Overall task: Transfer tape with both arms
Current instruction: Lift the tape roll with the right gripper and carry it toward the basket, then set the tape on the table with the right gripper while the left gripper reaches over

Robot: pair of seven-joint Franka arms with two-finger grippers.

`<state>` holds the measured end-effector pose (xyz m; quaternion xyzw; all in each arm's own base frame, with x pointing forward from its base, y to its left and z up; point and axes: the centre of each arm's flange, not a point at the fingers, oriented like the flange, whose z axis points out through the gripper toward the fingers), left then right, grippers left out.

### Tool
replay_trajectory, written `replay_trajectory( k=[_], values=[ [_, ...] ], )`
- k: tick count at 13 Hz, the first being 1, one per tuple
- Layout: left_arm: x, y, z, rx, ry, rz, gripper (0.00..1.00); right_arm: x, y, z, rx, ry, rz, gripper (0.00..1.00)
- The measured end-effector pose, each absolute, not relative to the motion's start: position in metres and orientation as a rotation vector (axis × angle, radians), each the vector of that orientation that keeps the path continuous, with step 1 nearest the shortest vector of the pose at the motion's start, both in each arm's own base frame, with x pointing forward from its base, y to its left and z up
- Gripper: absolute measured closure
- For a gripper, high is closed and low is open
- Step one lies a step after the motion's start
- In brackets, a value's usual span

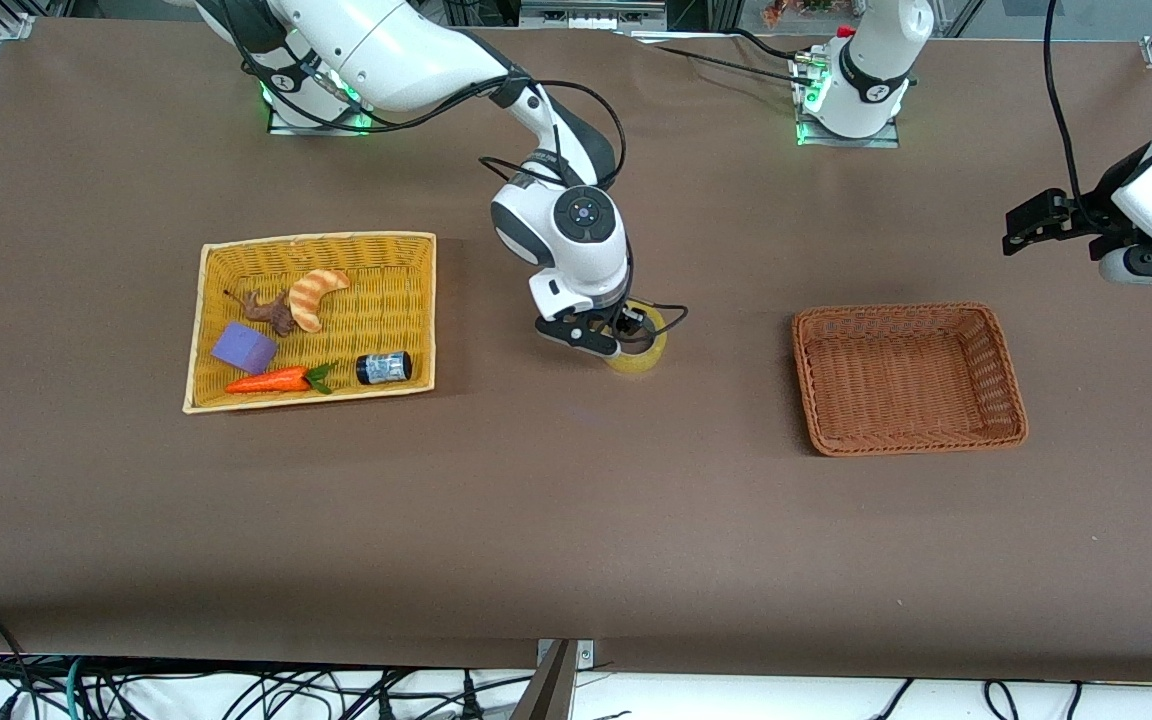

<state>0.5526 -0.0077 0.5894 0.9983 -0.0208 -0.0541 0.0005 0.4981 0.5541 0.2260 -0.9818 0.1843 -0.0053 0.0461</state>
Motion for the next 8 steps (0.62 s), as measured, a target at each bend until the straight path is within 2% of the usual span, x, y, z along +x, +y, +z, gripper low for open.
replay_trajectory(
  k=[2,4,8],
  values=[
    [0.553,-0.008,0.589,3.135,-0.066,-0.170,0.00,0.509,0.551,0.238,-2.984,0.579,-0.044,0.19],
    [0.552,-0.012,0.588,3.133,-0.081,-0.186,0.00,0.530,0.534,0.273,-2.987,0.619,-0.068,0.00],
    [0.550,-0.070,0.551,3.080,-0.236,-0.381,0.00,0.581,0.436,0.412,-3.030,0.486,-0.003,0.00]
  ],
)
